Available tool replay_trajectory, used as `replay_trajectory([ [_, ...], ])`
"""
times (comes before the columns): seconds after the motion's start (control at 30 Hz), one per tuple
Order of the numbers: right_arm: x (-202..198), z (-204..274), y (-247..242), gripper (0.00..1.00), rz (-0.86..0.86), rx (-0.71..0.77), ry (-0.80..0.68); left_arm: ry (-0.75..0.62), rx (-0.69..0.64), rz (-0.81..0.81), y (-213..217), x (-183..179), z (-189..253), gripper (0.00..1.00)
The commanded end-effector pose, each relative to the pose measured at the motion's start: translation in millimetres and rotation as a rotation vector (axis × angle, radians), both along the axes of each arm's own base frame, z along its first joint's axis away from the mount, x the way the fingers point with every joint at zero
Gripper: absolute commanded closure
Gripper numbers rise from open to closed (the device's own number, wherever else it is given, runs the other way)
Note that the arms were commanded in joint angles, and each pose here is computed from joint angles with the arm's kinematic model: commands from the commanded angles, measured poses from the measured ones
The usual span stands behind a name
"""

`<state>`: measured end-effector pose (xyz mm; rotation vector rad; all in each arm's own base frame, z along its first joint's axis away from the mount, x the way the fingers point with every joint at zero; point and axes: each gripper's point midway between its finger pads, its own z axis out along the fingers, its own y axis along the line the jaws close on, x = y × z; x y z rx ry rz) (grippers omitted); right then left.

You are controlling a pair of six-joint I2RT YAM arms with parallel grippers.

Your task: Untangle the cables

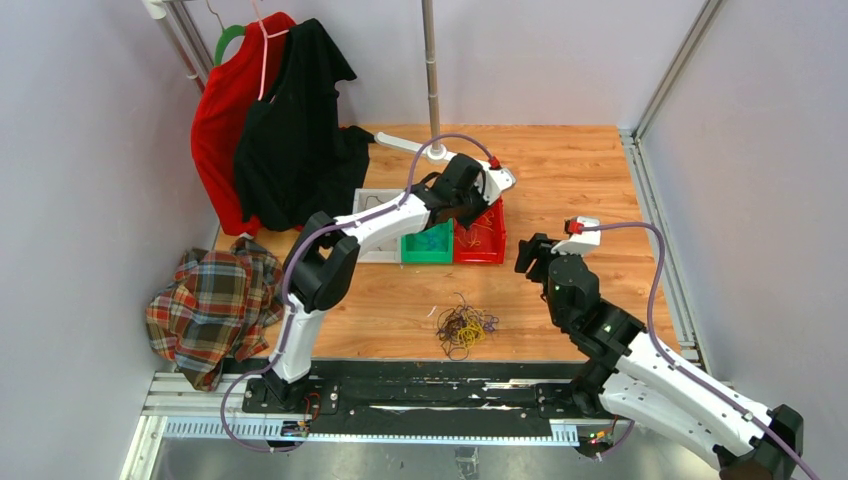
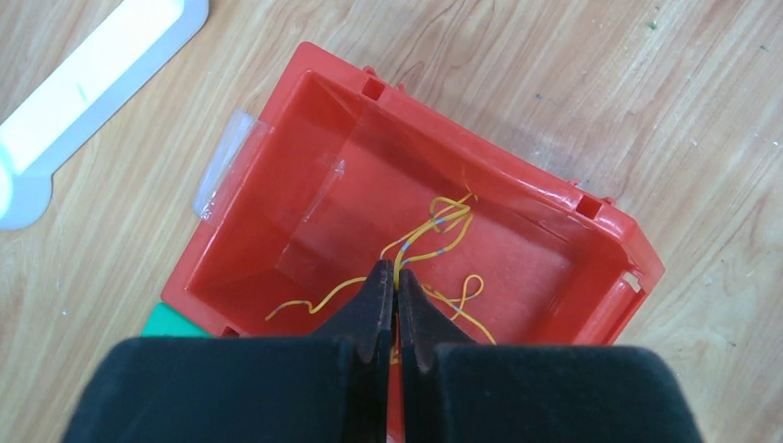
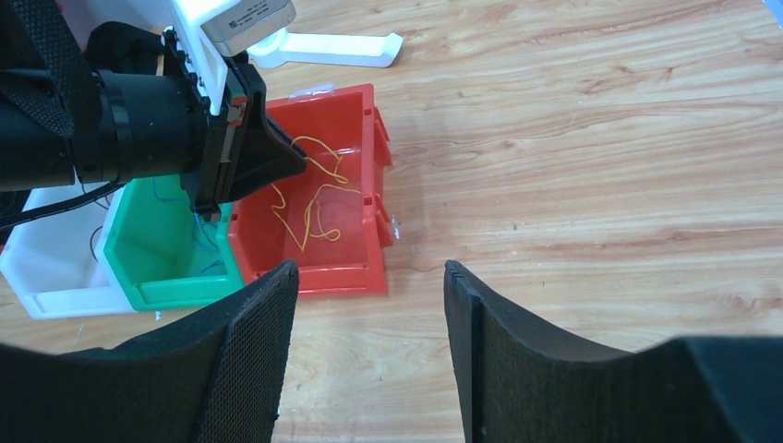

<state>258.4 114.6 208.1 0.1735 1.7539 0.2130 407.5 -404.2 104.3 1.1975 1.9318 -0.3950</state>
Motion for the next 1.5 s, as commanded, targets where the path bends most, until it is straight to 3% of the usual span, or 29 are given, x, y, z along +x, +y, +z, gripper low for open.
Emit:
replay_trajectory([
  [0.0,1.3,11.9,-7.7,0.41,-0.033,0.016,0.009,0.007,0.003,-0.022,-10.2,-6.1,-8.9,0.91],
  [0.1,0.1,14.4,-9.7,0.42,-0.035,0.003,0.014,0.026,0.004,-0.042,-12.4,-9.5,-2.3,0.63],
  [0.2,-1.2,21.7,-11.9,0.42,-0.031,-0.005,0.008,0.037,0.038,-0.091,-7.0,-18.3,8.1,0.46],
  [0.33,-3.4,28.2,-14.4,0.42,-0.027,-0.016,0.001,0.037,0.018,-0.081,9.0,-26.1,36.9,0.43],
  [0.67,-4.9,25.3,-4.8,0.42,0.024,-0.018,0.028,0.133,-0.029,-0.145,33.8,-59.3,99.6,0.11],
  [0.83,-2.9,17.9,6.0,0.42,0.06,-0.016,0.062,0.269,-0.022,-0.29,50.8,-115.2,95.0,0.1],
  [1.07,-3.0,-1.7,12.0,0.42,0.08,-0.021,0.116,0.502,-0.026,-0.377,75.9,-186.8,58.8,0.22],
  [1.2,-4.5,-13.2,10.5,0.43,0.077,-0.035,0.143,0.569,-0.023,-0.468,75.7,-224.6,47.4,0.25],
  [1.47,-9.0,-28.1,7.9,0.45,0.077,-0.026,0.172,0.6,-0.042,-0.549,45.0,-241.2,27.9,0.25],
])
